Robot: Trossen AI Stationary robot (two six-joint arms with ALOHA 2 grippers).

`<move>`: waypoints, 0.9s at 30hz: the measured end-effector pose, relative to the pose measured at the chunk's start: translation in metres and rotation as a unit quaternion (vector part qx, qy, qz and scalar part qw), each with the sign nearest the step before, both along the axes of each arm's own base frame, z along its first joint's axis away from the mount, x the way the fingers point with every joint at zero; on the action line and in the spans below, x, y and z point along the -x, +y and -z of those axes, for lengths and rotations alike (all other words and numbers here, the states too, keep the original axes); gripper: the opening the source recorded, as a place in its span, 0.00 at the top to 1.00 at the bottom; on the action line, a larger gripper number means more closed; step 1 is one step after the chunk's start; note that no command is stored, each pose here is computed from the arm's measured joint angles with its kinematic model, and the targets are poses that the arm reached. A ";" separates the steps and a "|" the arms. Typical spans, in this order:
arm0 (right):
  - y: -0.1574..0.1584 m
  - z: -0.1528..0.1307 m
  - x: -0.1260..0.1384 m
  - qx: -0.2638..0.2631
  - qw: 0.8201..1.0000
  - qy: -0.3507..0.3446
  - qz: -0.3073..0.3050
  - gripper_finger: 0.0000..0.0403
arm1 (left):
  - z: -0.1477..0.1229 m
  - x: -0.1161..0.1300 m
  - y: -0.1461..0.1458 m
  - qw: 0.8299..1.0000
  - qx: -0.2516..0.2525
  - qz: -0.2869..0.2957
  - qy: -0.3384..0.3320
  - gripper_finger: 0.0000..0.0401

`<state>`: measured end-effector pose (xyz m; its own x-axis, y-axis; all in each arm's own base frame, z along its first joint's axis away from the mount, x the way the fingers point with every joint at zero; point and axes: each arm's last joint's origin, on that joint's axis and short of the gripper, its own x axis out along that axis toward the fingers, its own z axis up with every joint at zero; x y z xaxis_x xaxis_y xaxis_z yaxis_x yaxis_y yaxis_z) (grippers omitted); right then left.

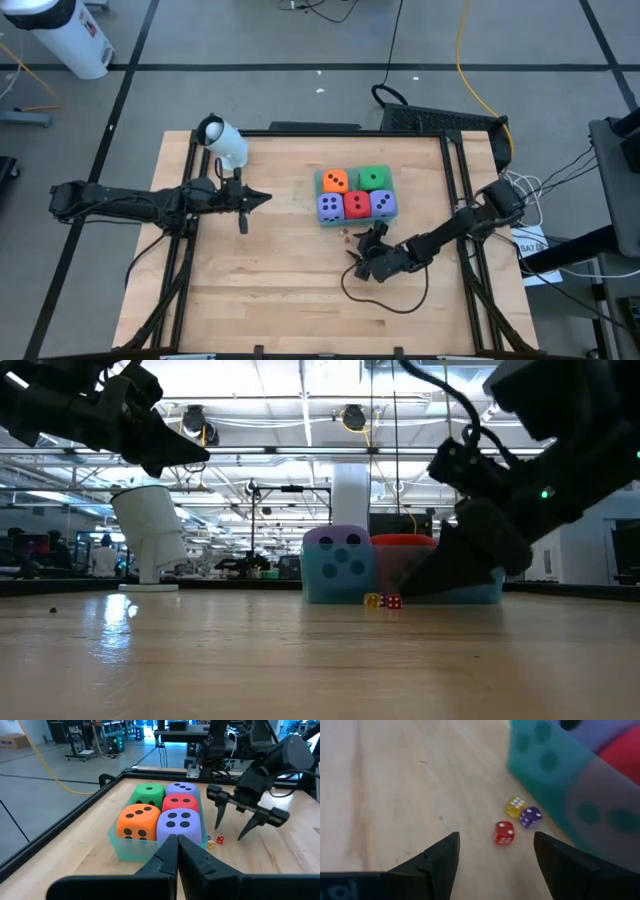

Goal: Pick & Place Dice
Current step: Put the small red die into the blue bin

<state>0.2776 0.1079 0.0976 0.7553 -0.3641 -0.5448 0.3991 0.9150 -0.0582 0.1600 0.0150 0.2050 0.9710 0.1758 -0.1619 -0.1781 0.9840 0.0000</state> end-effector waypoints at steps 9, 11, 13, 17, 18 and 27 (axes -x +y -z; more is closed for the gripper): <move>-0.003 0.016 -0.003 -0.001 1.000 0.007 0.016 0.48 | 0.000 0.000 0.000 1.000 -0.005 0.001 0.002 0.97; -0.003 0.015 -0.004 0.003 1.000 0.004 0.012 0.49 | 0.000 0.000 0.000 1.000 -0.005 0.001 0.002 0.97; -0.004 0.014 -0.005 0.009 1.000 0.002 0.007 0.50 | 0.000 0.000 0.000 1.000 -0.005 0.001 0.002 0.97; -0.009 0.014 -0.007 0.017 1.000 -0.004 0.022 0.51 | 0.000 0.000 0.000 1.000 -0.004 0.001 0.002 0.97; -0.011 0.014 -0.008 0.015 1.000 -0.004 0.025 0.52 | 0.000 0.000 0.000 1.000 -0.004 0.001 0.002 0.97; -0.018 0.015 -0.010 0.000 1.000 0.005 0.025 0.60 | 0.000 0.000 0.000 1.000 -0.004 0.000 0.002 0.98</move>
